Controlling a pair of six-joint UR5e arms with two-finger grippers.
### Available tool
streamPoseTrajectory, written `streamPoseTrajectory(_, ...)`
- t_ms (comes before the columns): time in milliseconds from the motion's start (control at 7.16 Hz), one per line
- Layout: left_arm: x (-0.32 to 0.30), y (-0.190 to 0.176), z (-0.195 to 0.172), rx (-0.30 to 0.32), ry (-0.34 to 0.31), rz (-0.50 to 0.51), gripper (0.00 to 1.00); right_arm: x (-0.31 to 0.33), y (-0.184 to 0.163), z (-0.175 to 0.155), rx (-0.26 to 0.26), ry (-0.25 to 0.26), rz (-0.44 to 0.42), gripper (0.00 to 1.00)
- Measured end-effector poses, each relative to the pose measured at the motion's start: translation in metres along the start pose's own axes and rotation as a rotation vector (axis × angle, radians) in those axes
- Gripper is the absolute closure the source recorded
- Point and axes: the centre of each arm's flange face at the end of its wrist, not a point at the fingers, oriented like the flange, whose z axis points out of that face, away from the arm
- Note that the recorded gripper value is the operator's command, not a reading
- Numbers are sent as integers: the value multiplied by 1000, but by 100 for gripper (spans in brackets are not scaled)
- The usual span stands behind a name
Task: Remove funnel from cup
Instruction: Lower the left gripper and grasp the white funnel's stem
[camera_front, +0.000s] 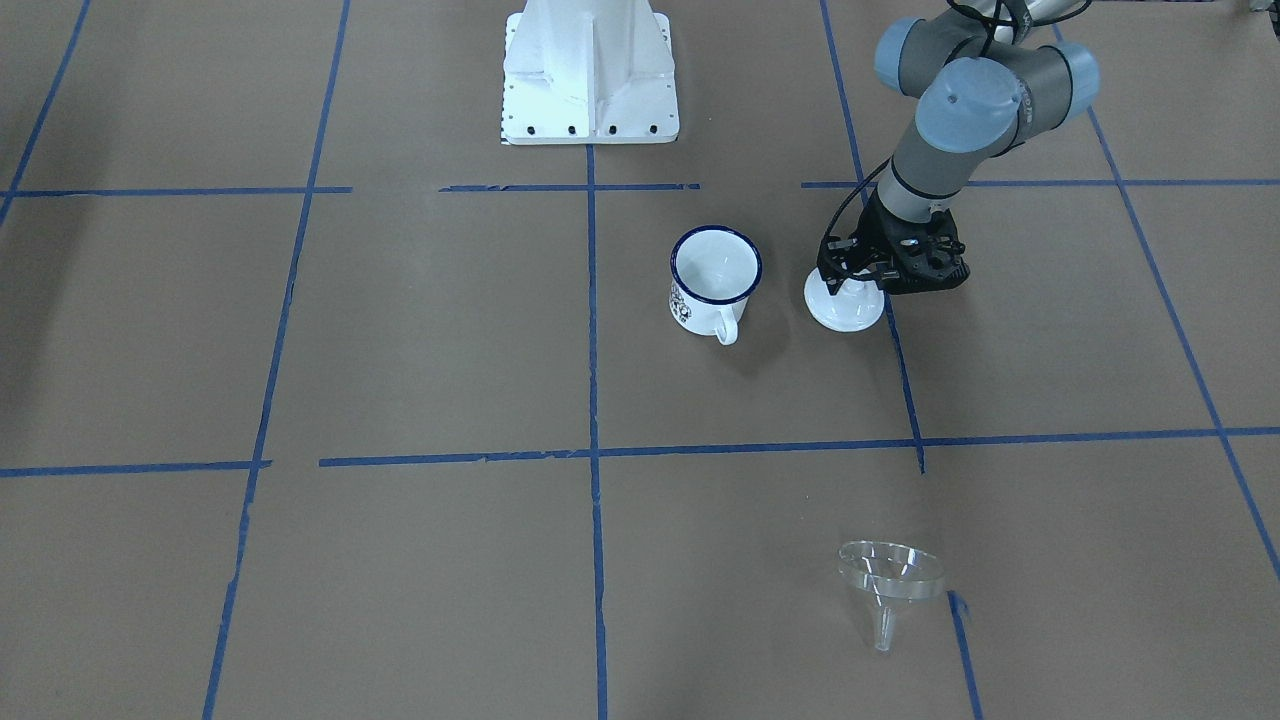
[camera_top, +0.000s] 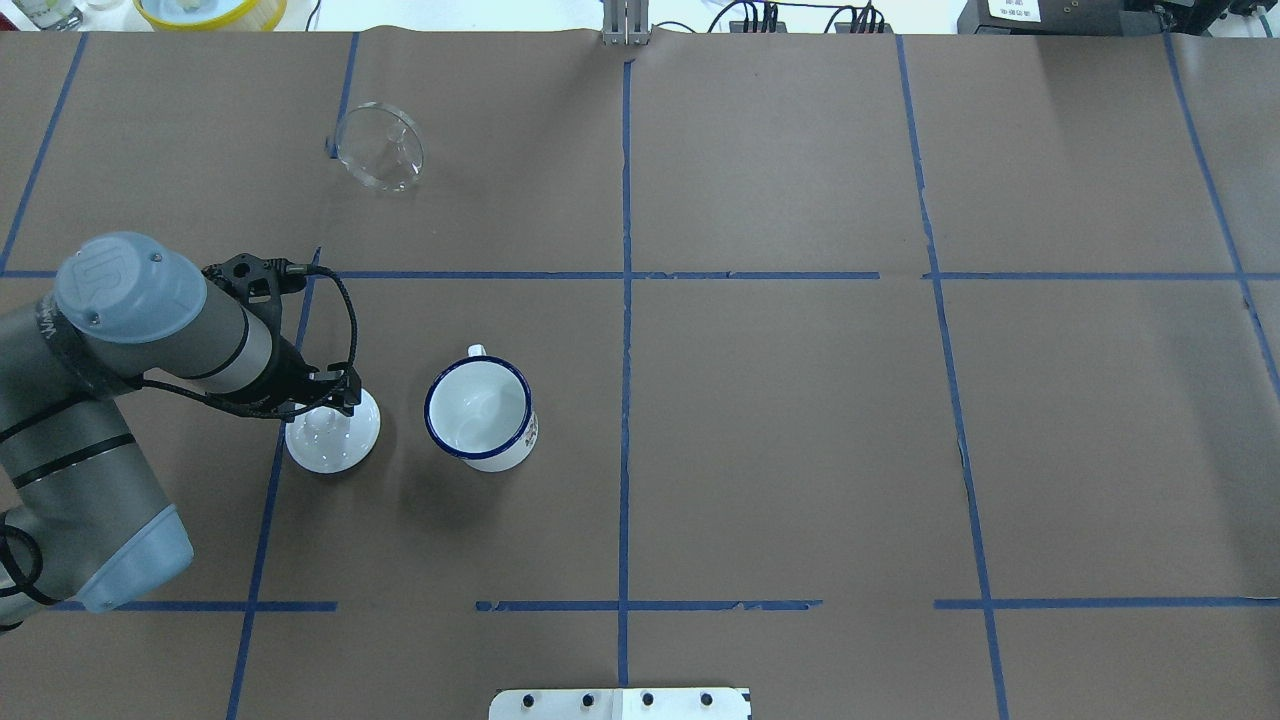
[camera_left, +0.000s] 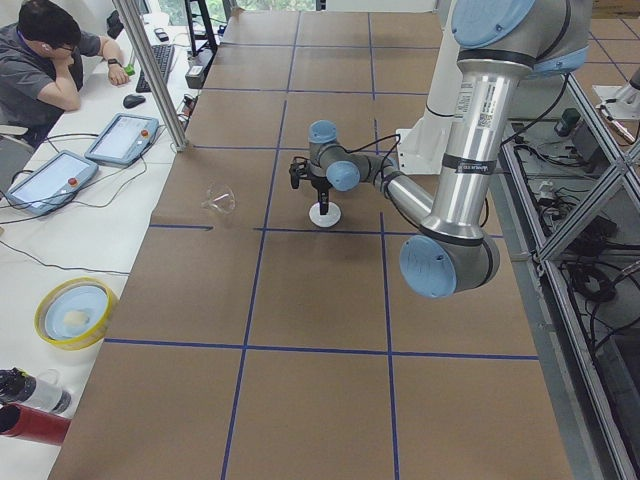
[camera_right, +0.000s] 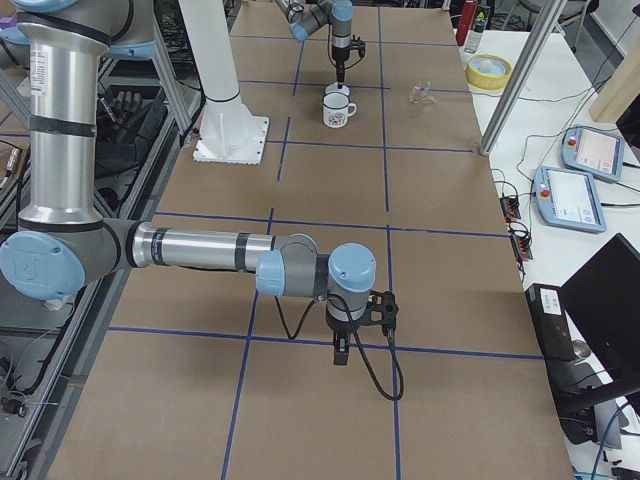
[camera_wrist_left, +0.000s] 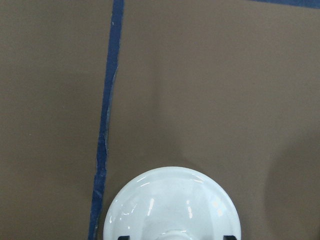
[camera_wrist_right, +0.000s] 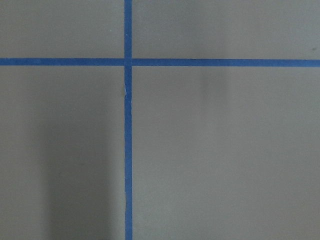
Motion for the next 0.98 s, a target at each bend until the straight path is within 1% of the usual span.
streamPoseTrajectory(279,0,0,0,-1,-1,0,30,0,0,0,0,0,0,0)
streamPoseTrajectory(559,-1,0,1,-1,-1,-1,33,0,0,0,0,0,0,0)
streamPoseTrajectory(838,-2,1,1,-2,-3,-3,33,0,0,0,0,0,0,0)
streamPoseTrajectory(978,-3,1,1,-2,-4,-2,44,0,0,0,0,0,0,0)
